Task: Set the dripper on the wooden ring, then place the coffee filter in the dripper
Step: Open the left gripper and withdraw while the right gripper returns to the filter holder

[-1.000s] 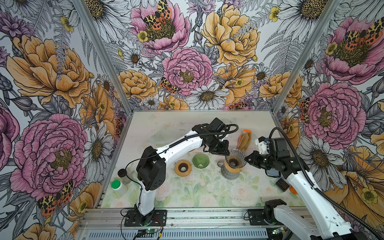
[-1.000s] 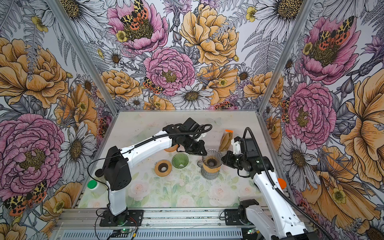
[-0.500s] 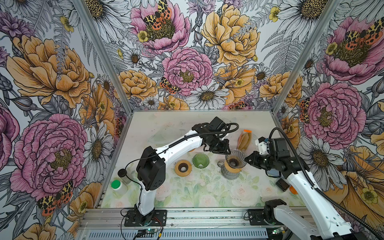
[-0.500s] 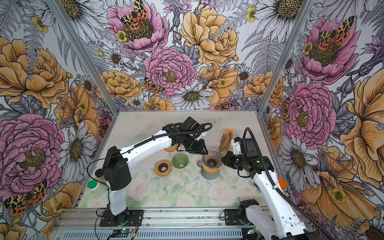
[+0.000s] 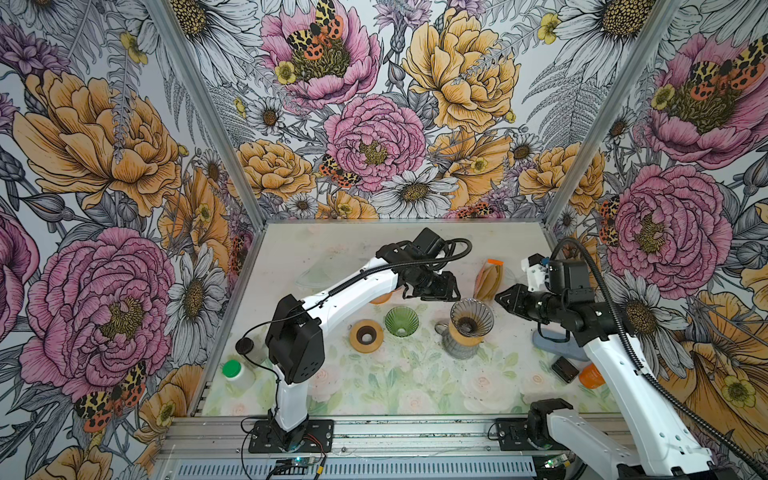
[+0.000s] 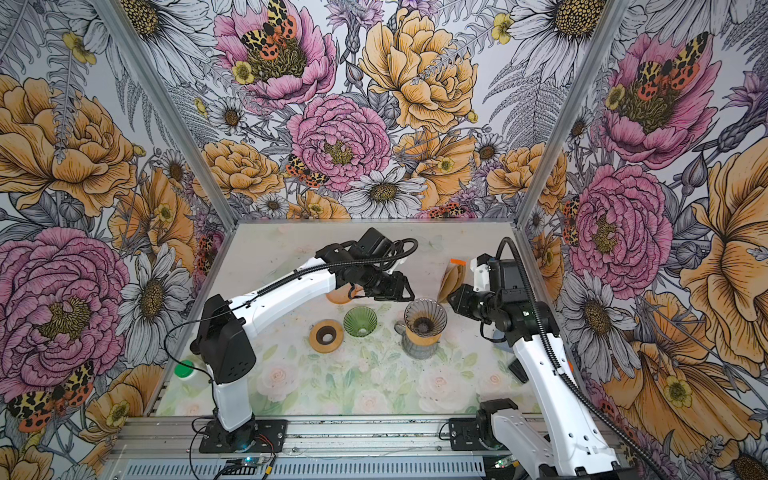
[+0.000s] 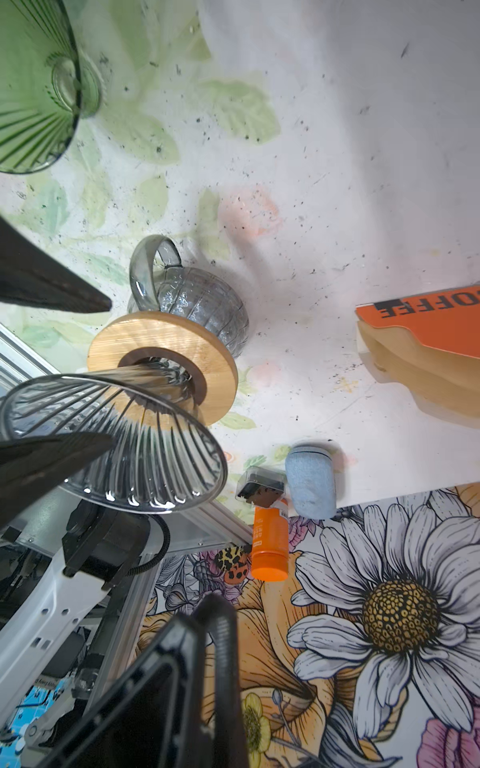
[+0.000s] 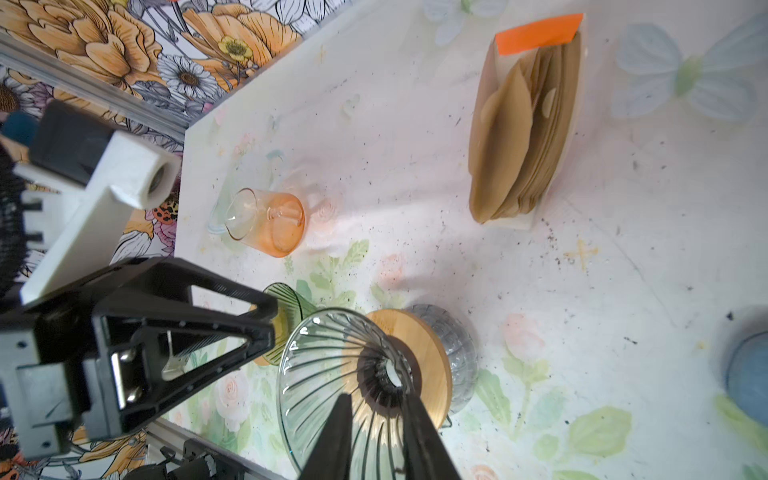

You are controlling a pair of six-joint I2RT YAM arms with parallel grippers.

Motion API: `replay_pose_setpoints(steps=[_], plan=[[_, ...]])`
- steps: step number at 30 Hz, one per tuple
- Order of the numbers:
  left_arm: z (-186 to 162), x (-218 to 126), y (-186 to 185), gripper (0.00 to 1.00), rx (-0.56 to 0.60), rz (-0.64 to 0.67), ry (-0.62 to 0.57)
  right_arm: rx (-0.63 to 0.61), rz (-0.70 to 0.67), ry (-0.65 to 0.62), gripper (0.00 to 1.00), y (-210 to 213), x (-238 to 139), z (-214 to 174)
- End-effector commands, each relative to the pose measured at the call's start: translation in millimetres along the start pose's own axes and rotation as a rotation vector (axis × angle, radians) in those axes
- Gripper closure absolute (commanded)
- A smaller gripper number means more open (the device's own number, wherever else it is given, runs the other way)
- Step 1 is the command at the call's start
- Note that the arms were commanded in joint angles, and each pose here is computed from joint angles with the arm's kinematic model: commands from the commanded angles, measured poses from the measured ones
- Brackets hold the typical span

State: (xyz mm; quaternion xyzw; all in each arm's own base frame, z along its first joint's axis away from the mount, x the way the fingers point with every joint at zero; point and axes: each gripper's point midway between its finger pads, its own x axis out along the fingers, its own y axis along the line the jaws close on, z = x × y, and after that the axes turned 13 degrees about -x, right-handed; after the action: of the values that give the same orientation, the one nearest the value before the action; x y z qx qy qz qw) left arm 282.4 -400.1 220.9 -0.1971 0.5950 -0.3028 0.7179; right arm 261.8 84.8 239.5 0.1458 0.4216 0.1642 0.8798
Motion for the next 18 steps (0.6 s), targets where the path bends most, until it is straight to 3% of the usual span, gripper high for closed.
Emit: replay_pose_setpoints(steps=[1, 5, 10, 18], plan=[[14.4, -46.1, -15.6, 0.45, 0.082, -0.014, -0.147, -0.051, -0.090, -0.041, 0.75, -14.8, -2.4, 25.8], [15.7, -61.2, -16.6, 0.35, 0.115, -0.031, -0.211, -0.064, -0.143, -0.031, 0.76, -32.8, 11.3, 45.0], [13.9, -78.0, -18.1, 0.03, 0.135, -0.104, -0.315, -0.097, -0.187, -0.049, 0.74, -56.3, 36.0, 66.4], [8.0, -87.4, -3.4, 0.01, 0.075, -0.199, -0.390, -0.085, -0.231, -0.052, 0.72, -89.3, 75.2, 81.8]])
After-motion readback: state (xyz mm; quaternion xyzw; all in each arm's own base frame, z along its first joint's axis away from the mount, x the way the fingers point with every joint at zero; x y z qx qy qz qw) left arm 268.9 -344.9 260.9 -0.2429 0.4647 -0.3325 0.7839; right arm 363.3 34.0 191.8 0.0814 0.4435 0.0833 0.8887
